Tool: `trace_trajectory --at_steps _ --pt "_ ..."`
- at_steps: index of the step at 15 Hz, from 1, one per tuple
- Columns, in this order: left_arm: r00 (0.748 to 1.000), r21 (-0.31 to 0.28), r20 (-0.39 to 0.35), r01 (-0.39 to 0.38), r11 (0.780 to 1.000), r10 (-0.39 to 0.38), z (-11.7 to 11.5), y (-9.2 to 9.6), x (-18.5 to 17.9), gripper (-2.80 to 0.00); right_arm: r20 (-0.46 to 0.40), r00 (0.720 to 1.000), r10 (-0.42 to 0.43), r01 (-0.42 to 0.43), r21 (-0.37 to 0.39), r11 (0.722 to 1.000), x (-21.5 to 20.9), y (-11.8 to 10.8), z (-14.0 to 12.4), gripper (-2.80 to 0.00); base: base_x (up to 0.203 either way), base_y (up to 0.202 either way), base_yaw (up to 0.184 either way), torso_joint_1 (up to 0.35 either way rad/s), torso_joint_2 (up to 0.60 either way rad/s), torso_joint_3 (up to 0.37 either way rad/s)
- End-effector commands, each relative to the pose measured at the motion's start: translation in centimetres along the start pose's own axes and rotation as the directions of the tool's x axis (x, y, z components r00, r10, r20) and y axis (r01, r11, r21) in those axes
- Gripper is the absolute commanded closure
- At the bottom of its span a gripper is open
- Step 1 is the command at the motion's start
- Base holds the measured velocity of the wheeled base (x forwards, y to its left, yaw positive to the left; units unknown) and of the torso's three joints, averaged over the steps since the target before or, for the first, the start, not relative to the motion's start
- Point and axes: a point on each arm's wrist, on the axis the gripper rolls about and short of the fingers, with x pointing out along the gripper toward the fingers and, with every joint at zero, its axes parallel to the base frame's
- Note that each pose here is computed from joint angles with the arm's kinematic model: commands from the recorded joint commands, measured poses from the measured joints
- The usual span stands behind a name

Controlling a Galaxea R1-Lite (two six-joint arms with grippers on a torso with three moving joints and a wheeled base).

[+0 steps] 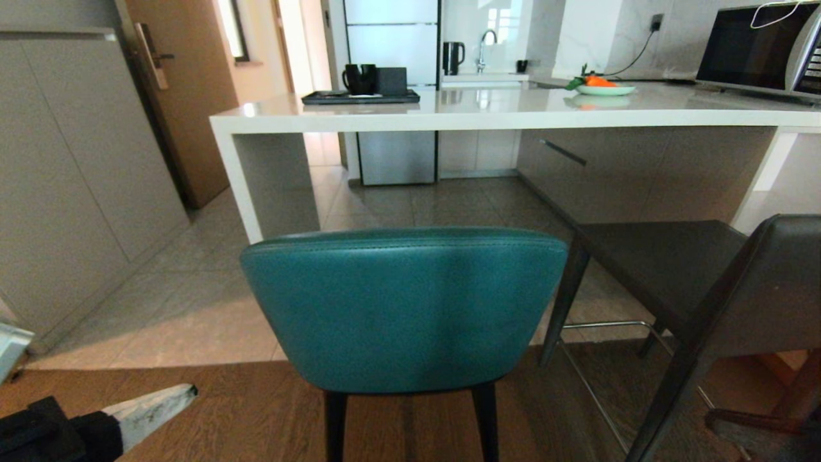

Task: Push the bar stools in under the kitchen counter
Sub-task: Push the blue chair back under the dining table

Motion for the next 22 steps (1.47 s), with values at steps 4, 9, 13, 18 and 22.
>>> trace_trajectory --at_steps 4,9,13,18,22 --pt "0.953 -0.097 -0.302 -0.037 0.995 0.006 -3.4 2.9 7.5 0.00 -0.251 0.968 0.006 0.020 0.101 0.995 6.9 -0.3 0.3 0.00 0.000 0.000 0.000 0.000 0.00 0.000" --pt "0.958 -0.088 -0.287 -0.043 0.995 0.016 -7.2 5.5 12.6 0.00 -0.266 0.964 0.003 0.020 0.086 0.996 10.8 0.8 -0.5 0.00 0.000 0.000 0.000 0.000 0.00 0.000" --pt "0.974 -0.055 -0.225 -0.003 0.998 -0.009 -8.6 5.3 13.4 0.00 -0.360 0.933 0.004 0.028 0.085 0.996 12.5 0.8 -1.8 0.00 0.000 0.000 0.000 0.000 0.00 0.000" --pt "0.983 -0.038 -0.184 -0.025 0.999 0.018 -7.8 5.5 14.2 0.00 -0.344 0.932 -0.112 0.135 0.043 0.990 17.2 -0.4 -2.8 0.00 0.000 0.000 0.000 0.000 0.00 0.000" --pt "0.990 -0.027 -0.139 -0.026 0.999 0.022 -6.9 5.8 15.0 0.00 -0.235 0.951 -0.203 0.217 0.035 0.976 19.8 -0.8 -2.0 0.00 0.000 0.000 0.000 0.000 0.00 0.000"
